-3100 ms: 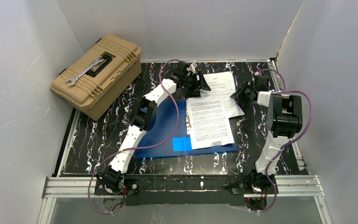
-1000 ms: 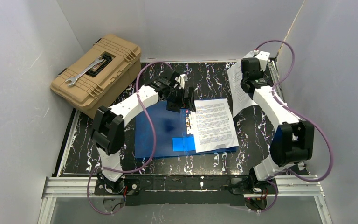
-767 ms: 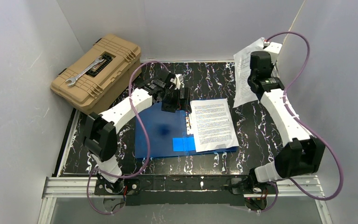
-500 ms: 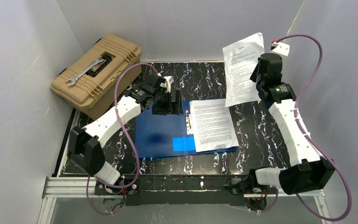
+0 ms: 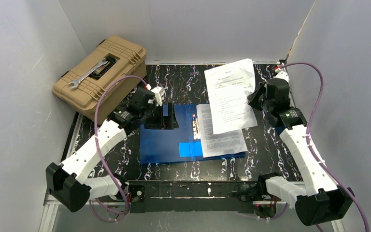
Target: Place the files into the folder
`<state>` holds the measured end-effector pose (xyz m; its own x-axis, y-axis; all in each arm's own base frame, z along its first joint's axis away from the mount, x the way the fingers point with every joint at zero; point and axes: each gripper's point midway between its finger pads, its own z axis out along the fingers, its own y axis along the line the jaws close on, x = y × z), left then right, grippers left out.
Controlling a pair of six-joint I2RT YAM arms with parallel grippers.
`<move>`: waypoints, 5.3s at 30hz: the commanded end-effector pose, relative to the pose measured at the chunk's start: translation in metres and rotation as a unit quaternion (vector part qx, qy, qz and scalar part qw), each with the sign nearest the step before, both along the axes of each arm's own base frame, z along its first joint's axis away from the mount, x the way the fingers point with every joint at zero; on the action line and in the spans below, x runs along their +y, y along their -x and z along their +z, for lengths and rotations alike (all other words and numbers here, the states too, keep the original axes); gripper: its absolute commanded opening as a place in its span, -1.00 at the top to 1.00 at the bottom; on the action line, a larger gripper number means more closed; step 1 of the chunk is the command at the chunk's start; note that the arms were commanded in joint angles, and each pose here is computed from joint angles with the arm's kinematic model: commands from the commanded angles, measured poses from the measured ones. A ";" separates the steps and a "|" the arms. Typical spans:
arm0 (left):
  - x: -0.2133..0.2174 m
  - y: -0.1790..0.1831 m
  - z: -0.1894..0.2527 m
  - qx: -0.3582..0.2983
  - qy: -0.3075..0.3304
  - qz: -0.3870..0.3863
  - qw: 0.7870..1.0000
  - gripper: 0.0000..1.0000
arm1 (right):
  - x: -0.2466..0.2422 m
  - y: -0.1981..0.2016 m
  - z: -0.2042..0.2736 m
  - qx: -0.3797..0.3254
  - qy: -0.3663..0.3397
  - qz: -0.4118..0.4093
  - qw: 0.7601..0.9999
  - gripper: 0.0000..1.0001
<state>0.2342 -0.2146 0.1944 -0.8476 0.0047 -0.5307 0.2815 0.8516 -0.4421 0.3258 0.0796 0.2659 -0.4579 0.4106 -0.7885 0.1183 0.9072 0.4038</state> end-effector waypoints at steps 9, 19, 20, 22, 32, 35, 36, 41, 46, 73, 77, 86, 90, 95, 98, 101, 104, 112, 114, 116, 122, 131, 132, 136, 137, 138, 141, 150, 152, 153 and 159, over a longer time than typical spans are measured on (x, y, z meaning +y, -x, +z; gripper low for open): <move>0.028 0.039 -0.004 -0.002 -0.012 -0.006 1.000 -0.89 | 0.016 0.032 -0.089 0.082 -0.042 0.027 0.995 0.97; 0.032 0.048 -0.018 0.016 -0.019 -0.012 1.000 -0.90 | 0.021 0.037 -0.141 0.130 -0.052 0.023 0.990 0.97; 0.031 0.048 -0.019 0.018 -0.017 -0.014 1.000 -0.90 | 0.020 0.037 -0.144 0.130 -0.052 0.019 0.990 0.97; 0.029 0.050 -0.021 0.024 -0.014 -0.015 0.999 -0.90 | 0.018 0.035 -0.149 0.130 -0.052 0.011 0.990 0.97; 0.025 0.050 -0.030 0.037 -0.010 -0.017 0.999 -0.90 | 0.019 0.031 -0.174 0.150 -0.053 0.004 0.987 0.97; 0.023 0.050 -0.032 0.042 -0.005 -0.018 0.999 -0.89 | 0.019 0.030 -0.182 0.159 -0.053 0.000 0.986 0.97; 0.022 0.050 -0.032 0.043 -0.005 -0.018 0.999 -0.89 | 0.019 0.030 -0.184 0.160 -0.054 -0.002 0.986 0.97; 0.015 0.051 -0.035 0.056 0.010 -0.025 0.998 -0.89 | 0.018 0.029 -0.191 0.164 -0.053 -0.008 0.985 0.97; 0.010 0.053 -0.044 0.071 0.016 -0.029 0.997 -0.89 | 0.023 0.030 -0.200 0.172 -0.059 0.003 0.983 0.97; -0.078 0.049 -0.068 0.117 0.072 -0.061 0.989 -0.87 | -0.021 0.030 -0.183 0.160 0.093 -0.014 0.983 -0.34; -0.099 0.048 -0.076 0.130 0.080 -0.073 0.986 -0.84 | -0.009 0.030 -0.193 0.174 0.087 0.022 0.981 -0.52; -0.136 0.041 -0.099 0.153 0.093 -0.079 0.981 -0.80 | 0.017 0.027 -0.215 0.193 0.027 0.091 0.977 -0.69; -0.149 0.038 -0.113 0.170 0.094 -0.081 0.978 -0.77 | 0.017 0.027 -0.224 0.204 0.011 0.098 0.974 -0.68; -0.164 0.034 -0.120 0.180 0.094 -0.091 0.975 -0.72 | 0.013 0.029 -0.229 0.210 -0.004 0.102 0.972 -0.63; -0.172 0.035 -0.126 0.190 0.092 -0.097 0.973 -0.68 | 0.013 0.032 -0.233 0.217 -0.022 0.104 0.970 -0.60; -0.177 0.036 -0.132 0.197 0.088 -0.101 0.971 -0.65 | 0.010 0.036 -0.238 0.224 -0.034 0.098 0.969 -0.58; -0.179 0.037 -0.139 0.204 0.082 -0.100 0.970 -0.62 | 0.008 0.040 -0.243 0.231 -0.043 0.093 0.967 -0.55; -0.180 0.039 -0.152 0.215 0.072 -0.101 0.969 -0.56 | 0.015 0.045 -0.251 0.239 -0.078 0.101 0.963 -0.45; -0.182 0.039 -0.153 0.217 0.072 -0.102 0.968 -0.55 | 0.017 0.046 -0.253 0.240 -0.082 0.102 0.962 -0.40; -0.182 0.039 -0.154 0.218 0.071 -0.104 0.968 -0.54 | 0.017 0.046 -0.253 0.239 -0.086 0.102 0.962 -0.35; -0.182 0.042 -0.161 0.224 0.066 -0.107 0.966 -0.53 | 0.018 0.047 -0.253 0.240 -0.098 0.104 0.960 0.01; -0.184 0.044 -0.162 0.225 0.072 -0.110 0.965 -0.52 | 0.015 0.041 -0.242 0.220 -0.095 0.097 0.966 0.58; -0.184 0.044 -0.161 0.224 0.074 -0.111 0.965 -0.52 | 0.015 0.040 -0.240 0.218 -0.095 0.098 0.966 0.65; -0.186 0.043 -0.151 0.217 0.079 -0.118 0.966 -0.52 | 0.010 0.034 -0.229 0.207 -0.081 0.092 0.971 0.87; -0.187 0.042 -0.147 0.212 0.080 -0.121 0.966 -0.53 | 0.009 0.034 -0.227 0.204 -0.078 0.092 0.971 0.94; -0.187 0.042 -0.143 0.208 0.080 -0.125 0.967 -0.53 | 0.009 0.033 -0.224 0.203 -0.076 0.091 0.972 0.97; -0.188 0.039 -0.128 0.195 0.078 -0.135 0.968 -0.57 | 0.008 0.031 -0.217 0.195 -0.073 0.092 0.974 0.97; -0.158 0.030 -0.071 0.118 0.022 -0.145 0.982 -0.79 | 0.009 0.025 -0.184 0.158 -0.061 0.108 0.980 0.97; -0.145 0.029 -0.063 0.105 0.002 -0.138 0.985 -0.82 | 0.012 0.025 -0.181 0.154 -0.068 0.114 0.979 0.97; -0.139 0.028 -0.060 0.099 -0.005 -0.133 0.986 -0.82 | 0.014 0.024 -0.179 0.151 -0.073 0.118 0.979 0.97; -0.104 0.031 -0.047 0.076 -0.023 -0.106 0.991 -0.86 | 0.023 0.023 -0.172 0.139 -0.099 0.130 0.977 0.97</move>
